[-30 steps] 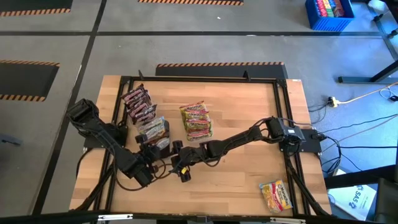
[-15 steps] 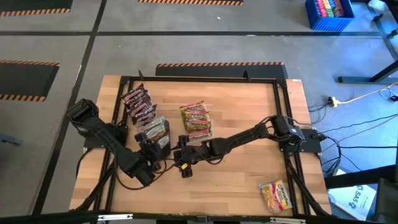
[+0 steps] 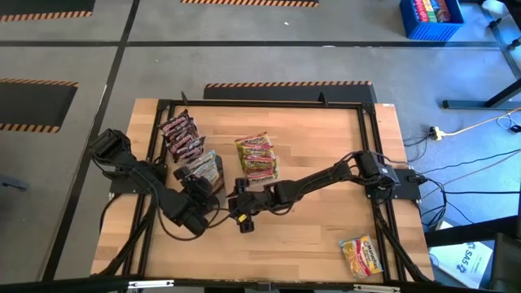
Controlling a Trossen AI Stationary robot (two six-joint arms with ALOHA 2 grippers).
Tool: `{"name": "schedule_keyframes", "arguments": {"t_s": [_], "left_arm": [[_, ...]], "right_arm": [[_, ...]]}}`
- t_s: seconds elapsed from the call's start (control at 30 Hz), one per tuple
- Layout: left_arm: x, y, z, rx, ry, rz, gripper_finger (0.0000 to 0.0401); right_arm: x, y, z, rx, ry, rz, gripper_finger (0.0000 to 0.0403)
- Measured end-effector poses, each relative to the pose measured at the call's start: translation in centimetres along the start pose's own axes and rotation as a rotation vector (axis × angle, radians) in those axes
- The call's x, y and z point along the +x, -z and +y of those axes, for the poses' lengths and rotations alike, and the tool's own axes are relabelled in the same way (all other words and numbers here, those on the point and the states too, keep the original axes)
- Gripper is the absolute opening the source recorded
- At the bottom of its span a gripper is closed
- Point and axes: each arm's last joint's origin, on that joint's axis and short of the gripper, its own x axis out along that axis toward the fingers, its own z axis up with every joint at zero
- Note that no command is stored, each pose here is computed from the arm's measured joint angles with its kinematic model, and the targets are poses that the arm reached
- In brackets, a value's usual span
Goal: Sort Maruchan noodles
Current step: Put the blue noodle pack into the black bin
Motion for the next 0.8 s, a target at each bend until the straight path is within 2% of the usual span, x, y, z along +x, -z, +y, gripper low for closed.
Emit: {"name": "schedule_keyframes", "arguments": {"t_s": [0.23, 0.4, 0.5, 0.67, 0.8], "left_arm": [[-0.1, 0.0, 0.0, 0.026, 0.004, -0.002, 0.0154], [-0.8, -0.2, -0.2, 0.045, 0.022, -0.032, 0.0154], [-1.4, -0.4, -0.4, 0.051, 0.037, -0.054, 0.0154], [-2.5, -0.6, -0.7, 0.044, 0.069, -0.094, 0.0154], [-3.7, -0.9, -1.2, 0.009, 0.131, -0.126, 0.0154]], "right_arm": [[-3.3, -1.7, 1.5, -0.017, -0.044, 0.000, 0.0301], [-7.9, -2.7, 3.8, 0.019, -0.094, 0.073, 0.0301], [-11.4, -2.7, 5.5, 0.061, -0.104, 0.162, 0.0301], [-17.0, -1.1, 8.7, 0.139, -0.072, 0.285, 0.0301], [-21.3, 2.4, 11.5, 0.261, -0.026, 0.397, 0.0301]]}}
